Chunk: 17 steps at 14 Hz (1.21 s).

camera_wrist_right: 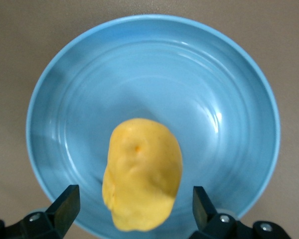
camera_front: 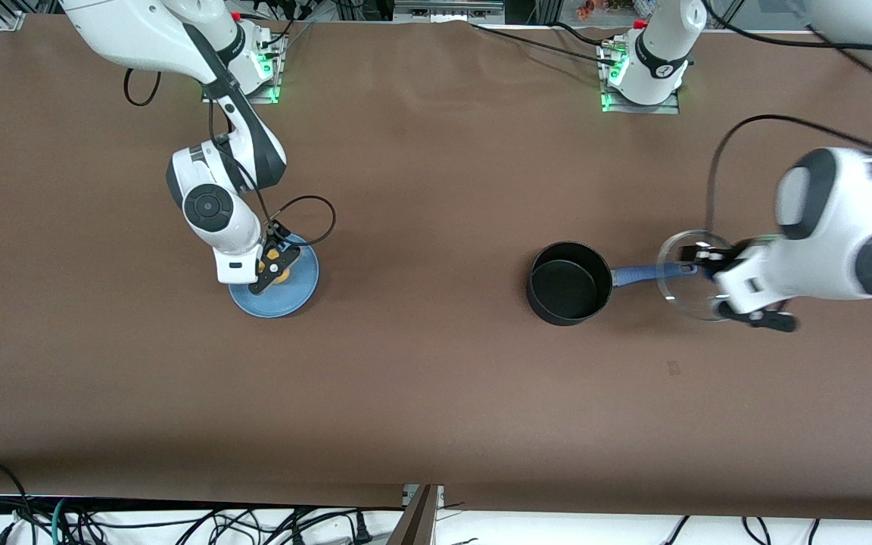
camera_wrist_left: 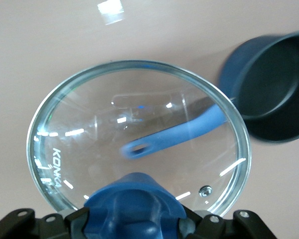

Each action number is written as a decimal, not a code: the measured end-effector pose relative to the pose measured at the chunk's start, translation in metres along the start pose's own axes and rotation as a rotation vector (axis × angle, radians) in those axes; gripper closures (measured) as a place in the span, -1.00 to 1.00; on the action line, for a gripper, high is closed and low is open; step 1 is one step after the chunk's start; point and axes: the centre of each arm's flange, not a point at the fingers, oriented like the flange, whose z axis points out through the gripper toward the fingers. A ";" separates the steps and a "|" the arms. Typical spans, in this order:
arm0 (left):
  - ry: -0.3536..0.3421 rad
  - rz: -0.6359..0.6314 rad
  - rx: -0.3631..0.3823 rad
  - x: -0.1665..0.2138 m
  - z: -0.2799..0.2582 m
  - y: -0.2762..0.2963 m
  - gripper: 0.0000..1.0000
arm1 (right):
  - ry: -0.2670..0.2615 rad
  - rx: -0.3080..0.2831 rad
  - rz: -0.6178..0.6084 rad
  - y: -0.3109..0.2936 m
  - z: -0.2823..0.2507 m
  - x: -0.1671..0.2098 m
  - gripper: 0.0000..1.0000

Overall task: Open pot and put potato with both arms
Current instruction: 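Lift the lid with the left gripper while the right gripper lifts the potato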

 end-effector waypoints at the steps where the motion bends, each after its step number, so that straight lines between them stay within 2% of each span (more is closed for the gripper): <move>1: 0.000 0.023 0.019 -0.009 0.003 -0.031 0.19 | 0.001 0.000 -0.002 0.000 0.003 0.001 -1.00; 3: 0.032 0.066 0.052 -0.019 0.028 -0.084 0.19 | 0.003 0.000 -0.003 0.000 0.005 0.001 -1.00; 6: 0.081 0.117 0.049 -0.025 0.103 -0.131 0.19 | 0.002 0.001 -0.005 -0.001 0.007 0.001 -0.89; 7: 0.069 0.128 0.045 -0.025 0.128 -0.136 0.19 | 0.005 0.001 -0.006 -0.001 0.008 0.001 -0.73; 9: 0.021 0.162 0.069 -0.019 0.163 -0.140 0.19 | 0.017 -0.004 -0.005 -0.001 0.007 0.002 -0.27; 13: -0.001 0.182 0.078 -0.010 0.179 -0.140 0.19 | 0.065 -0.029 0.038 0.007 -0.010 0.012 -0.22; 16: 0.007 0.183 0.085 -0.005 0.176 -0.143 0.19 | 0.105 -0.039 0.150 0.006 -0.064 0.040 -0.22; 17: 0.011 0.183 0.087 -0.003 0.175 -0.143 0.08 | 0.127 -0.035 0.206 -0.007 -0.087 0.057 -0.22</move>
